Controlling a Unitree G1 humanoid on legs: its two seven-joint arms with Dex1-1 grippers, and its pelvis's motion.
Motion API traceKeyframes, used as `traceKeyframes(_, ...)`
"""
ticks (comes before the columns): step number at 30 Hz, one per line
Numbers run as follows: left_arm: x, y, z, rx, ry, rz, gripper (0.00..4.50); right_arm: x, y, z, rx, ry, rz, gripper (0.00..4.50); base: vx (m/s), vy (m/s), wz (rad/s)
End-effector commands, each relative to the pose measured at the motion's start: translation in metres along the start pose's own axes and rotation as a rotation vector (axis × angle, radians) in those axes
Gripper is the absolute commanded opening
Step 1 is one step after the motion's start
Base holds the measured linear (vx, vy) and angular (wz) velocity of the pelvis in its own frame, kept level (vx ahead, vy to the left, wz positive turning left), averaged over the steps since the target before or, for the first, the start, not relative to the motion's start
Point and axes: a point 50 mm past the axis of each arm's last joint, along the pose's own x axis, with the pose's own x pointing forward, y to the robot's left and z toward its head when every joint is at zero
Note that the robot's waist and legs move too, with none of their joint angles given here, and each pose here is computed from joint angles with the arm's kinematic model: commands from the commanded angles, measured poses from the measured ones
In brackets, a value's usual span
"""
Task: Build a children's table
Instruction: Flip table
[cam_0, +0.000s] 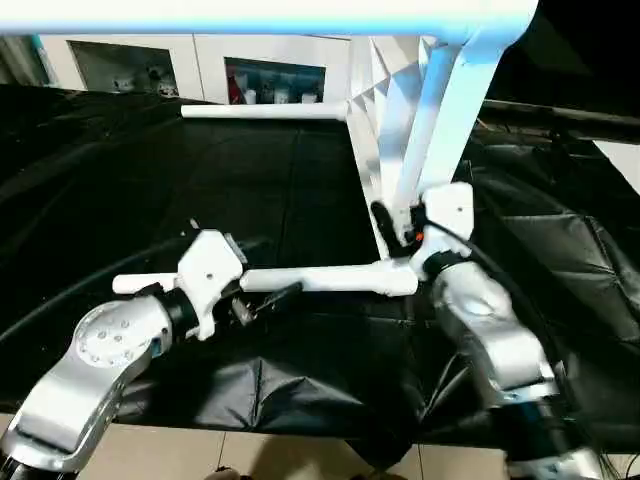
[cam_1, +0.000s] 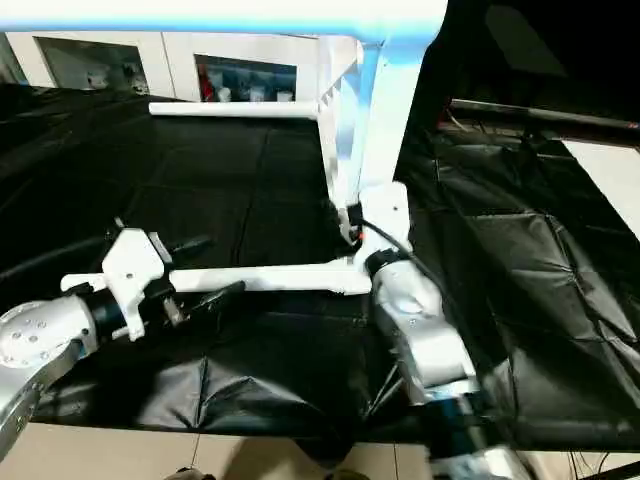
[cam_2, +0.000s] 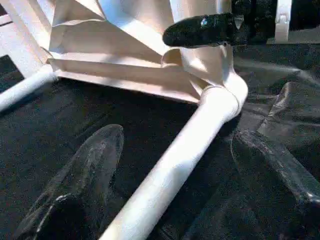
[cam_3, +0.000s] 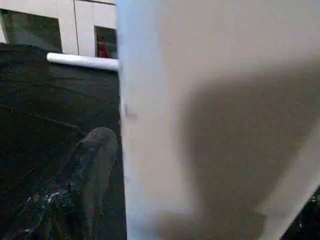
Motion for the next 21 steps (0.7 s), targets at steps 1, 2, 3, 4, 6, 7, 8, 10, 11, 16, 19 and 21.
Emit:
traceKeyframes(1, 0.000, -0.002, 0.002, 0.023, -0.011, -0.002, 3.87, 0.004, 0.001, 0.005, -0.008, -0.024, 0.011, 3.80, 0.000, 0.000, 0.00)
traceKeyframes(2, -0.001, -0.004, 0.002, 0.027, -0.007, -0.006, 3.87, 0.004, 0.002, 0.004, -0.011, -0.030, 0.011, 3.55, 0.000, 0.000, 0.00)
traceKeyframes(3, -0.001, -0.006, 0.001, 0.034, -0.001, -0.011, 3.87, 0.005, 0.002, 0.002, -0.015, -0.032, 0.004, 3.55, 0.000, 0.000, 0.00)
traceKeyframes(4, -0.001, -0.006, 0.001, 0.034, -0.001, -0.011, 3.87, 0.005, 0.002, 0.002, -0.015, -0.032, 0.004, 3.55, 0.000, 0.000, 0.00)
traceKeyframes(6, -0.002, -0.007, 0.001, 0.037, -0.002, -0.005, 3.87, 0.005, 0.001, 0.001, -0.017, -0.033, -0.007, 3.55, 0.000, 0.000, 0.00)
traceKeyframes(7, -0.002, -0.007, 0.001, 0.037, -0.002, -0.005, 3.87, 0.005, 0.001, 0.001, -0.017, -0.033, -0.007, 3.55, 0.000, 0.000, 0.00)
traceKeyframes(8, -0.002, -0.007, 0.001, 0.037, -0.002, -0.005, 3.87, 0.005, 0.001, 0.001, -0.017, -0.033, -0.007, 3.55, 0.000, 0.000, 0.00)
traceKeyframes(10, -0.002, -0.007, 0.001, 0.037, -0.002, -0.005, 3.87, 0.005, 0.001, 0.001, -0.017, -0.033, -0.007, 3.55, 0.000, 0.000, 0.00)
traceKeyframes(11, -0.002, -0.007, 0.001, 0.037, -0.002, -0.005, 3.87, 0.005, 0.001, 0.001, -0.017, -0.033, -0.007, 3.55, 0.000, 0.000, 0.00)
traceKeyframes(16, -0.002, -0.012, -0.002, 0.026, -0.001, -0.008, 3.87, 0.007, 0.000, -0.006, -0.047, -0.036, -0.017, 3.11, 0.000, 0.000, 0.00)
traceKeyframes(19, -0.002, -0.014, -0.002, 0.021, -0.003, -0.013, 3.87, 0.008, 0.001, -0.008, -0.049, -0.038, -0.017, 2.99, 0.000, 0.000, 0.00)
traceKeyframes(21, -0.002, -0.014, -0.003, 0.032, 0.002, -0.012, 3.87, 0.008, 0.000, -0.008, -0.054, -0.040, -0.019, 2.69, 0.000, 0.000, 0.00)
